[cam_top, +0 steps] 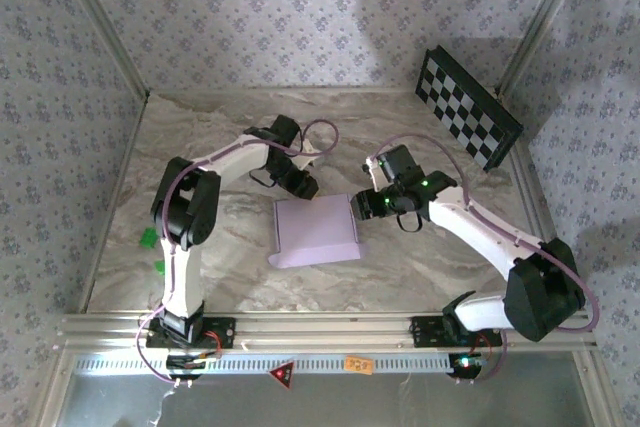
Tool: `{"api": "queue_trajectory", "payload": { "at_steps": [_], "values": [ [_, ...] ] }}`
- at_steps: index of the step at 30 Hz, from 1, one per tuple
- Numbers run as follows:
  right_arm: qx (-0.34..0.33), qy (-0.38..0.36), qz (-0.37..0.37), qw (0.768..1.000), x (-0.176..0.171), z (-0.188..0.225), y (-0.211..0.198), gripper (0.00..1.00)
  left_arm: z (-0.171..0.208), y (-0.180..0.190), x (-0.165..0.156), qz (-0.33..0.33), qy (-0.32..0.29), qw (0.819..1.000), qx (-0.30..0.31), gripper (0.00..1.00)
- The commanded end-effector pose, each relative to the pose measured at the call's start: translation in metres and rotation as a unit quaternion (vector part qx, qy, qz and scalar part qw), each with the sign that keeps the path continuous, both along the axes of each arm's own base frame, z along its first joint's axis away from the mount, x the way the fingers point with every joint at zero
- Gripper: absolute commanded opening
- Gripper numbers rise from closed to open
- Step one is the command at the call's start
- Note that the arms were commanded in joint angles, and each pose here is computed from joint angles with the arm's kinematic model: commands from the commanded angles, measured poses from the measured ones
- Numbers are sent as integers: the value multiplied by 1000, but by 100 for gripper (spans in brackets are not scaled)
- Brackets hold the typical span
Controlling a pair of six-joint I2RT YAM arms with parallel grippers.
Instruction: Fold the paper box
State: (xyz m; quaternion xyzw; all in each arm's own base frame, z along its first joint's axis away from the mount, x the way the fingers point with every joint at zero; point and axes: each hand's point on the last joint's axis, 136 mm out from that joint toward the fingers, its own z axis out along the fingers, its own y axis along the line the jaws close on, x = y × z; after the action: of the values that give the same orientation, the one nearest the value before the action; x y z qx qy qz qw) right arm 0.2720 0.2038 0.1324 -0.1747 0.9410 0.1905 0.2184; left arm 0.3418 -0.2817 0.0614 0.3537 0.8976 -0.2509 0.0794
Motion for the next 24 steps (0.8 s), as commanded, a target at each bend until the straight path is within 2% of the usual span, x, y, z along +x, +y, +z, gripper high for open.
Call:
{"api": "queue_trajectory", "payload": {
  "at_steps": [1, 11, 15, 18, 20, 24],
  "values": [
    [-11, 1, 2, 1000, -2, 1, -7, 62, -1, 3, -3, -13, 17, 1000, 0, 36],
    [-12, -13, 2, 1000, 3, 3, -7, 61, -12, 4, -3, -9, 28, 1000, 9, 29],
    [5, -38, 46, 998, -2, 9, 4, 60, -14, 6, -3, -9, 27, 999, 15, 26],
    [14, -84, 103, 991, -10, 13, 19, 62, -15, 6, -3, -8, 26, 1000, 16, 23],
    [21, -117, 168, 978, -22, 15, 33, 66, -14, 6, -1, -8, 23, 1000, 16, 21],
    [-23, -186, 326, 927, -56, 9, 57, 76, -14, 6, 0, -9, 22, 1000, 17, 20]
  ]
}}
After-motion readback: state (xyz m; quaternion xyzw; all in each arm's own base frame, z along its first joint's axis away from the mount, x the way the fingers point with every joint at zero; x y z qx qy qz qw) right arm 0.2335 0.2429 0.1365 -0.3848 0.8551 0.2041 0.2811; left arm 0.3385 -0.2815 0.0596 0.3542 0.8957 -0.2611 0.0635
